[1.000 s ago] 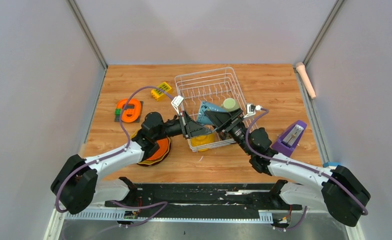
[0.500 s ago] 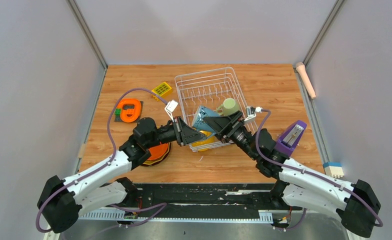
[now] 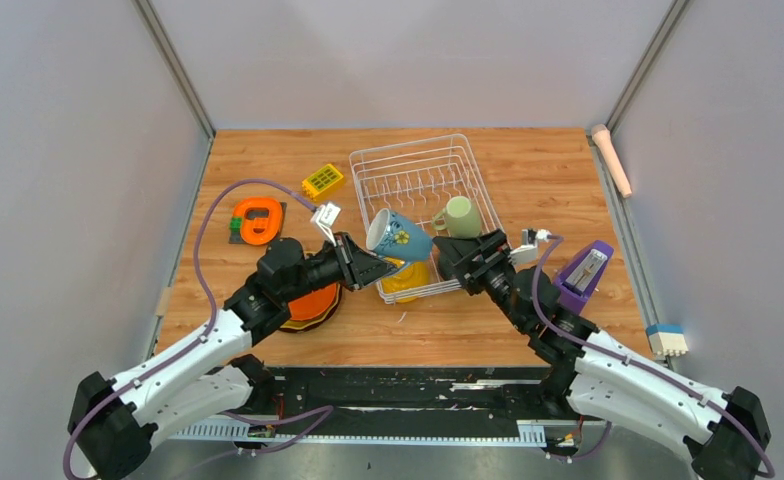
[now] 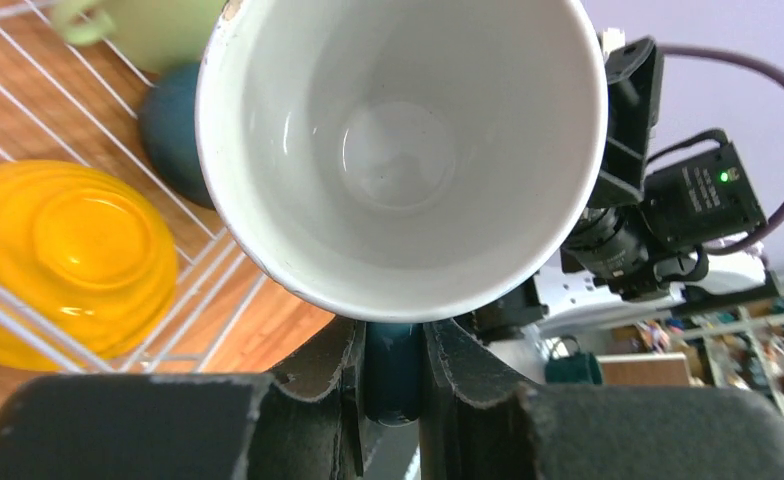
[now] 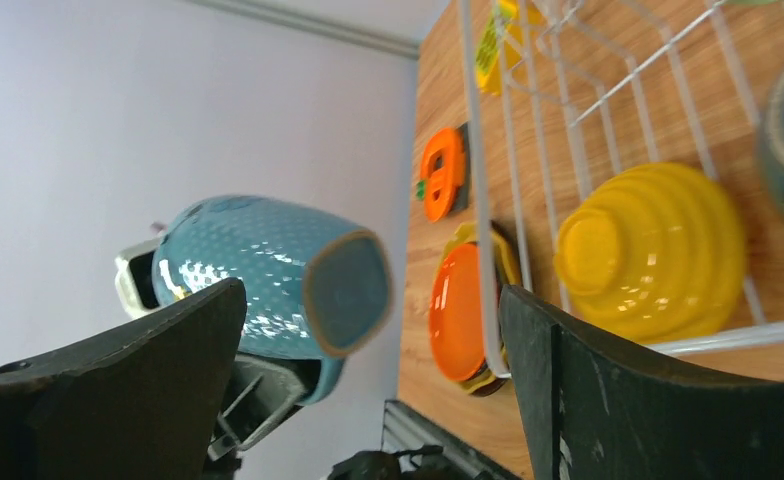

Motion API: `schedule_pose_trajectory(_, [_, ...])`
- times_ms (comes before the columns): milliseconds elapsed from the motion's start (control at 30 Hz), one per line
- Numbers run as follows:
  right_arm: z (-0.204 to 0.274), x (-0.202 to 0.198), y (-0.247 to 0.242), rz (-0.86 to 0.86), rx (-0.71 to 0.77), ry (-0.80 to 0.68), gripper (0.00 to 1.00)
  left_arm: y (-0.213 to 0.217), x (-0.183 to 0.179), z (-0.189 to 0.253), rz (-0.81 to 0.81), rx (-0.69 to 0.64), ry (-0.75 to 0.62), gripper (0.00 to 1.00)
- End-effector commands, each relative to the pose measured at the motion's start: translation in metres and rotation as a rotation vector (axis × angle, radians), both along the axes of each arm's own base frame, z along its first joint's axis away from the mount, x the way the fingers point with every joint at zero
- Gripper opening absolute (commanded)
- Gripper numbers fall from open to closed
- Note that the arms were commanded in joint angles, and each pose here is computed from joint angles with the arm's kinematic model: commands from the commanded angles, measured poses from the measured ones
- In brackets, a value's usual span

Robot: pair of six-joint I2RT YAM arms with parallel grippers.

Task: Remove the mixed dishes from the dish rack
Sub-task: Pick up the cup from the dish rack, then place the cup at the center of the board.

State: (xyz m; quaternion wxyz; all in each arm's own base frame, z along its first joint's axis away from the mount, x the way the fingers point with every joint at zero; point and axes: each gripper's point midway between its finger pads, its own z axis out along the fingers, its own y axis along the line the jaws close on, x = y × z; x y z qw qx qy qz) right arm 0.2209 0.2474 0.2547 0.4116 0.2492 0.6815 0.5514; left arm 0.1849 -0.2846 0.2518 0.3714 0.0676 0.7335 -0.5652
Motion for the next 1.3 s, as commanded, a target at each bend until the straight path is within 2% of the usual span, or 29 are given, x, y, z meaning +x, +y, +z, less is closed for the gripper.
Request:
schedule_pose_trajectory(0, [-0.016,0.009,-0.033,-0.15,-0.051,0.013,1.0,0.014,0.01,0.04,0.081,-0.039,-0.176,0.0])
schedule_pose_trajectory(67, [-0.016,0.008,-0.039,-0.166,-0.053,0.008,1.0,0.019,0.012,0.041,0.107,-0.017,-0.183,0.0])
schedule_pose_trajectory(200, [-0.017,0.008,-0.049,-0.199,-0.064,0.005,1.0,0.04,0.021,0.028,0.211,0.112,-0.162,0.0])
schedule_pose_trajectory(300, [-0.019,0.007,-0.054,-0.216,-0.071,0.005,1.0,0.069,0.042,0.022,0.393,0.234,-0.131,0.0])
schedule_pose_trajectory(467, [-0.022,0.008,-0.058,-0.232,-0.086,0.009,1.0,0.132,0.07,-0.008,0.721,0.515,-0.037,0.0])
schedule_pose_trajectory(533, [-0.022,0.009,-0.059,-0.237,-0.092,0.011,1.0,0.147,0.079,-0.015,0.803,0.623,-0.013,0.0])
schedule_pose_trajectory(733, [-0.024,0.009,-0.058,-0.233,-0.118,0.013,1.0,0.157,0.119,-0.049,0.897,0.942,0.019,0.0])
schedule_pose_trajectory(867, [-0.03,0.008,-0.06,-0.231,-0.156,0.024,1.0,0.16,0.146,-0.059,0.924,0.996,0.082,0.0])
schedule_pose_trajectory(1167, [-0.033,0.009,-0.067,-0.263,-0.188,0.023,1.0,0.194,0.191,-0.096,0.974,0.938,0.185,0.0])
schedule_pose_trajectory(1267, [-0.036,0.01,-0.068,-0.269,-0.196,0.028,1.0,0.197,0.204,-0.105,0.952,0.873,0.197,0.0])
